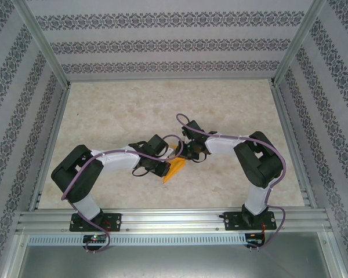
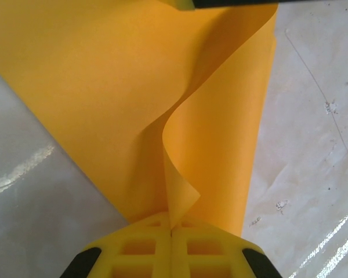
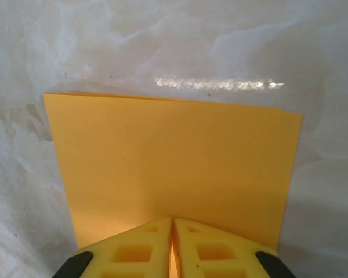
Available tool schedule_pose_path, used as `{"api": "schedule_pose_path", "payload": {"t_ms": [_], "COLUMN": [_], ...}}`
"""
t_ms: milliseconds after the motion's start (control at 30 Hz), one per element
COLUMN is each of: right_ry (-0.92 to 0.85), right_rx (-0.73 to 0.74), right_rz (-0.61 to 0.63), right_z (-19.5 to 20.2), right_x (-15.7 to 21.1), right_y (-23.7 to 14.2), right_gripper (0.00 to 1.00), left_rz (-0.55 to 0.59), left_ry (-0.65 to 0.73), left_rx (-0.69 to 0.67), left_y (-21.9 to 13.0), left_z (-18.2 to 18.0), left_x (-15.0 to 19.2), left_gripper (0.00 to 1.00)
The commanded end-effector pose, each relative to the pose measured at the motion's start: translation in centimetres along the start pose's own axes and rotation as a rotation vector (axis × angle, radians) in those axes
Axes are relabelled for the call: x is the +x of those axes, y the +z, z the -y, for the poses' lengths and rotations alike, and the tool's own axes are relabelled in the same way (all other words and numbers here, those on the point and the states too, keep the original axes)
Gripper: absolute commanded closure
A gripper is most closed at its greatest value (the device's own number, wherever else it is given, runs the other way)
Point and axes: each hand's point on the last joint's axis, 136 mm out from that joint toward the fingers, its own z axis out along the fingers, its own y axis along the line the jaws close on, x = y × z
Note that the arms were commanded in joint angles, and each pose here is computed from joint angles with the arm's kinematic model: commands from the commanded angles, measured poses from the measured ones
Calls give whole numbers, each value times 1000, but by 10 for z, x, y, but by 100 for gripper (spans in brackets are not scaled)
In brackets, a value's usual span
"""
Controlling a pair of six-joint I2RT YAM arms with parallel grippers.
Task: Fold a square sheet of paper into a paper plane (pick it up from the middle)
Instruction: Third fold the triangle at the center of the table.
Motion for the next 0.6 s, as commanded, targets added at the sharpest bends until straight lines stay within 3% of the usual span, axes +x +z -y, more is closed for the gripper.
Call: {"api": "schedule_pose_path", "payload": {"t_ms": [0, 267, 433, 567], "right_ry": [48, 82, 120, 117], "right_rx": [65, -42, -140, -245], "right_rz": [0, 173, 186, 170], "right_z": [22, 3, -1, -30], "right_x": [10, -8, 7, 22], "right_y": [1, -54, -57, -49], "right_gripper": [84, 80, 82, 88], "left_rz": [-10, -12, -10, -10], "left_ry": [0, 7, 10, 13], "left_rx": [-25, -11, -2, 3], "left_y": [7, 7, 8, 8], "left_z": [-11, -9, -7, -6], "left_x": [2, 1, 0, -2], "left_gripper": [94, 94, 94, 94]}}
